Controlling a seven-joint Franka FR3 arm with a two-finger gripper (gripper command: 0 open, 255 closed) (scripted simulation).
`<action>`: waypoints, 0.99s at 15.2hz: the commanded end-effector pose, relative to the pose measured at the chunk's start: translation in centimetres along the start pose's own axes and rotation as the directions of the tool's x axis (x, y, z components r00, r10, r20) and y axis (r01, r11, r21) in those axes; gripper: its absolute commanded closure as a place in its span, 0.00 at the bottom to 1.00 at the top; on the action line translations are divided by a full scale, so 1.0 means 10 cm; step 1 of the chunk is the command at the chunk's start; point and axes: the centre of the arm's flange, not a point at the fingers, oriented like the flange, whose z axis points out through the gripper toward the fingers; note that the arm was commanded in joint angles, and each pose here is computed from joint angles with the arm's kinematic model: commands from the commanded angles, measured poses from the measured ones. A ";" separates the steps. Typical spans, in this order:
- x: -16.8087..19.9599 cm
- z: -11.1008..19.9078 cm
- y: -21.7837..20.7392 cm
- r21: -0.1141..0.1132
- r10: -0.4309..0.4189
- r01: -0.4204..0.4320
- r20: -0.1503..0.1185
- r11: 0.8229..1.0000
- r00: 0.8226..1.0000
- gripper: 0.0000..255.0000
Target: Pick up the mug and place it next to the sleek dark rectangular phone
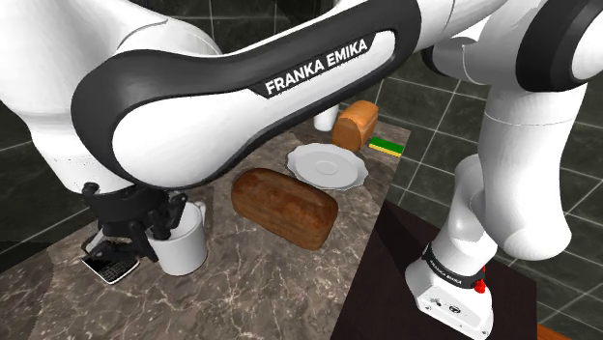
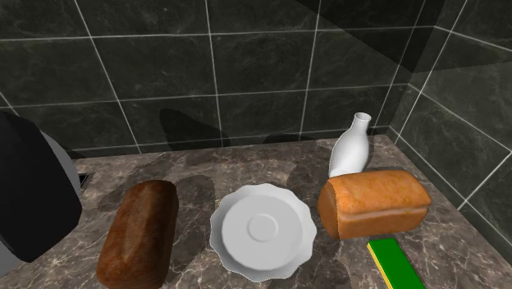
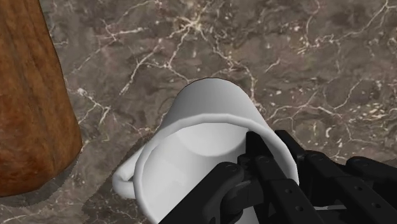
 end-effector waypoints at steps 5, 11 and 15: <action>-0.01 0.32 -0.01 0.001 0.000 0.000 -0.001 1.000 1.000 1.00; -0.01 0.63 -0.03 0.001 0.000 0.000 -0.001 1.000 1.000 1.00; -0.02 0.73 -0.04 0.001 0.000 0.000 -0.001 1.000 1.000 1.00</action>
